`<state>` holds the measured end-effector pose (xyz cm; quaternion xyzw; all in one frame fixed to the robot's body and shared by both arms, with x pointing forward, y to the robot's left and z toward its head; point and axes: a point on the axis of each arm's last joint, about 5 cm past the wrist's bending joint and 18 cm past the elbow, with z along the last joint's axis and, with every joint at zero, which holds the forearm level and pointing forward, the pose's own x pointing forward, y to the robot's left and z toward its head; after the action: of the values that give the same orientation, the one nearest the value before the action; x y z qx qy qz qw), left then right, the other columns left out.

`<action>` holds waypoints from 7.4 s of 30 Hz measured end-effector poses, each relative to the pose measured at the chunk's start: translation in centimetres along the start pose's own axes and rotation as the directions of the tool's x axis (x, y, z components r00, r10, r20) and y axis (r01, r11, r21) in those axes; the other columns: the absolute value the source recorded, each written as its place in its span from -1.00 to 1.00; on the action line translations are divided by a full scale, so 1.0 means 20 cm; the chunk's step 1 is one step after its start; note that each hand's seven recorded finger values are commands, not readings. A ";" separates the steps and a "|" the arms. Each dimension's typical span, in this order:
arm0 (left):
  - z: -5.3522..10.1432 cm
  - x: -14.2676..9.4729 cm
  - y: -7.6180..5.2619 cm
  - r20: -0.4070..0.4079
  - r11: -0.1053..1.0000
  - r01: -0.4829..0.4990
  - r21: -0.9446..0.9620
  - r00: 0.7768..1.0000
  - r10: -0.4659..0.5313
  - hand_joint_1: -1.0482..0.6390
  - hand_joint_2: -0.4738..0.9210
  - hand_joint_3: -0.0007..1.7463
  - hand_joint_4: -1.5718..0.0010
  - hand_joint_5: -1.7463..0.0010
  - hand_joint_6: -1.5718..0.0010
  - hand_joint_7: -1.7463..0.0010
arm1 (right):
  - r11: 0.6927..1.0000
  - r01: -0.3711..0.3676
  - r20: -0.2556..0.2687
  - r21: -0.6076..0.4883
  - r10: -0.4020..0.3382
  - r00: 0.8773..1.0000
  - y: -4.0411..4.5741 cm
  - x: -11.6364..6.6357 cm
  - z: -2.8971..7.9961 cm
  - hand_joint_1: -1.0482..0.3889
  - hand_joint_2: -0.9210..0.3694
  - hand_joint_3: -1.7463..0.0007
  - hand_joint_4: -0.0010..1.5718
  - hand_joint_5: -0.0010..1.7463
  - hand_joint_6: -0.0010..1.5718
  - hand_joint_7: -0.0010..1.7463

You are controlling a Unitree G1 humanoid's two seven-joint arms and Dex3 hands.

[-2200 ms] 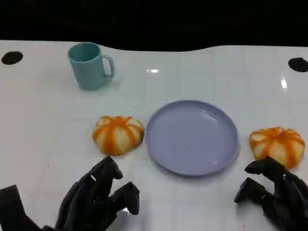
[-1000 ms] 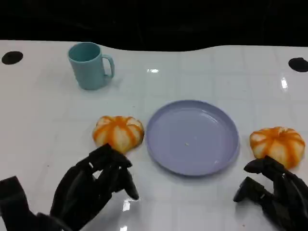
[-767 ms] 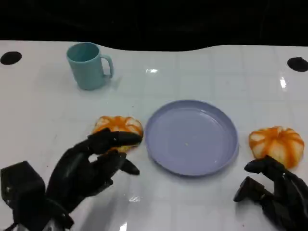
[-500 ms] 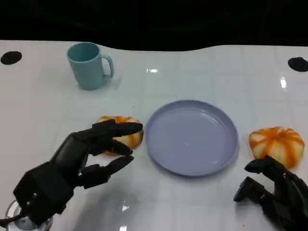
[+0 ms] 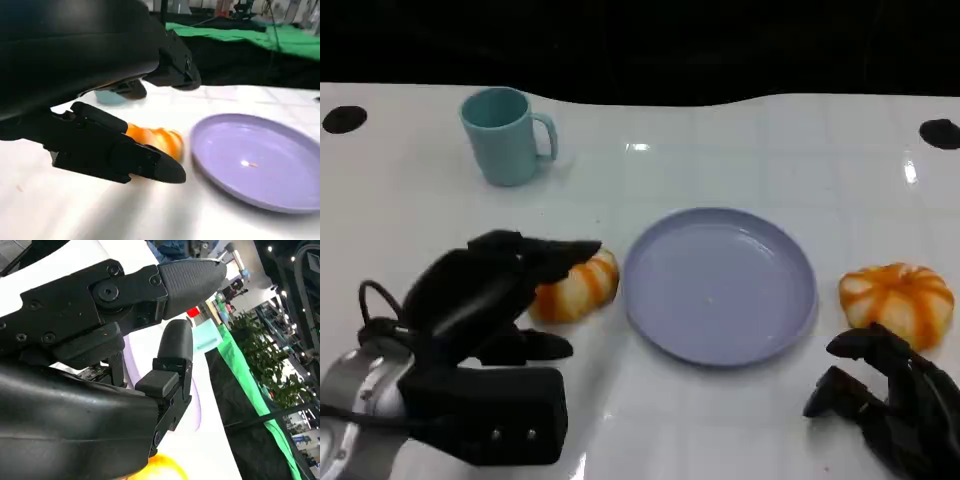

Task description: Grasp the bread from the table and place it into the plate.

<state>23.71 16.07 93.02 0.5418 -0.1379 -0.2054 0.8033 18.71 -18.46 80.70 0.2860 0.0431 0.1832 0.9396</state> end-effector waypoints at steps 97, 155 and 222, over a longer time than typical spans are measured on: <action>0.25 0.54 -0.22 0.155 0.925 -0.220 -0.309 0.948 0.277 0.15 0.28 0.54 -0.21 -1.00 0.04 -1.00 | 1.000 -0.014 -0.006 -0.025 0.014 1.000 -0.008 -0.01 0.01 -0.24 -1.00 0.71 -0.17 0.71 -0.26 0.32; 0.26 0.62 -0.02 0.336 0.937 0.304 -0.172 0.912 -0.235 -0.85 1.00 -0.23 0.83 0.77 0.75 0.94 | 1.000 -0.024 -0.017 -0.007 0.024 1.000 -0.002 -0.01 0.02 -0.25 -1.00 0.73 -0.17 0.73 -0.26 0.35; 0.10 -0.25 -0.49 -0.086 -0.489 -0.041 -0.872 0.994 0.070 -0.40 1.00 -0.53 -0.05 -1.00 0.26 -1.00 | 1.000 0.011 -0.023 -0.015 -0.011 1.000 0.014 -0.04 0.01 -0.27 -1.00 0.74 -0.13 0.69 -0.22 0.33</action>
<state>16.76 13.70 84.71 -0.4269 0.0707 -0.1833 0.8827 17.98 -18.63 81.03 0.2766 0.0543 0.1818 0.9421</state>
